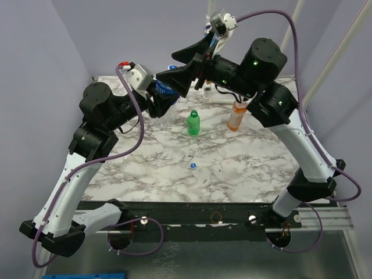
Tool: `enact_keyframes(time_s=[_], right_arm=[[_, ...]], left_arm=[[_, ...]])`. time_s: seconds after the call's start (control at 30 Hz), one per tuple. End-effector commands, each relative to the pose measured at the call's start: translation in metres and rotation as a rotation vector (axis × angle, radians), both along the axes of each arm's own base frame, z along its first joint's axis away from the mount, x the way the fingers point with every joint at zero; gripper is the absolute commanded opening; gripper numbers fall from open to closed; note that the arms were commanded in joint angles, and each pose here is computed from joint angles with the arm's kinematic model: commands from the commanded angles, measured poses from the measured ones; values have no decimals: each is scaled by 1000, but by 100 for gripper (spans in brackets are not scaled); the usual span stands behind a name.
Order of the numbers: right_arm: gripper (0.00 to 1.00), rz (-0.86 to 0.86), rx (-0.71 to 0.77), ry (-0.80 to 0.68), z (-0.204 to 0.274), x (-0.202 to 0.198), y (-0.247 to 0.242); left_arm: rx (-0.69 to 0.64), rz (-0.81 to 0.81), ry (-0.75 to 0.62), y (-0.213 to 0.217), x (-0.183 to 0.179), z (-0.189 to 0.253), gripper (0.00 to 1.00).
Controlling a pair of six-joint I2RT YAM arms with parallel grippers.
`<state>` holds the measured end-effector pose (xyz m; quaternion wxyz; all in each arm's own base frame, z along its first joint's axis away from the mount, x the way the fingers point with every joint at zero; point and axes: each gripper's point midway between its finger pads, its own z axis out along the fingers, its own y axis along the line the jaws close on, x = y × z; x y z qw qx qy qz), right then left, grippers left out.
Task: Unscrew the bottle caps
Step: Unscrew the bottle cap from the plastic bottle.
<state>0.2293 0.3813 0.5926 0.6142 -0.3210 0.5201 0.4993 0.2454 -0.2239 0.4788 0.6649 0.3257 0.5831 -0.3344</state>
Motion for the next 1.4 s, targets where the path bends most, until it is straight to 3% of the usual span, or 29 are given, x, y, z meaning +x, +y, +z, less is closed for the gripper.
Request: enact_keyframes(time_s=[0.0,0.13,0.3,0.53,0.73,1.2,1.37], right_arm=[[90,-253,-98,70,-37,46,4],[78,-315,-60,83,-40,58,5],[71,-399,-5,99,-36,73,-1],[66,-319,41,120,-34,66,14],[46,-290,42,160,-41,65,22],[57,-279,49,181,-46,59,16],[39,-274,79,168,-41,54,11]], left_arm=[[38,230,-60,25,35,2,0],[31,236,-60,24,37,2,0],[25,222,-56,22,34,0,0],[25,213,-55,21,31,-4,0],[20,224,-70,24,30,-1,0],[7,235,-73,27,29,2,0],[2,229,-69,25,29,2,0]])
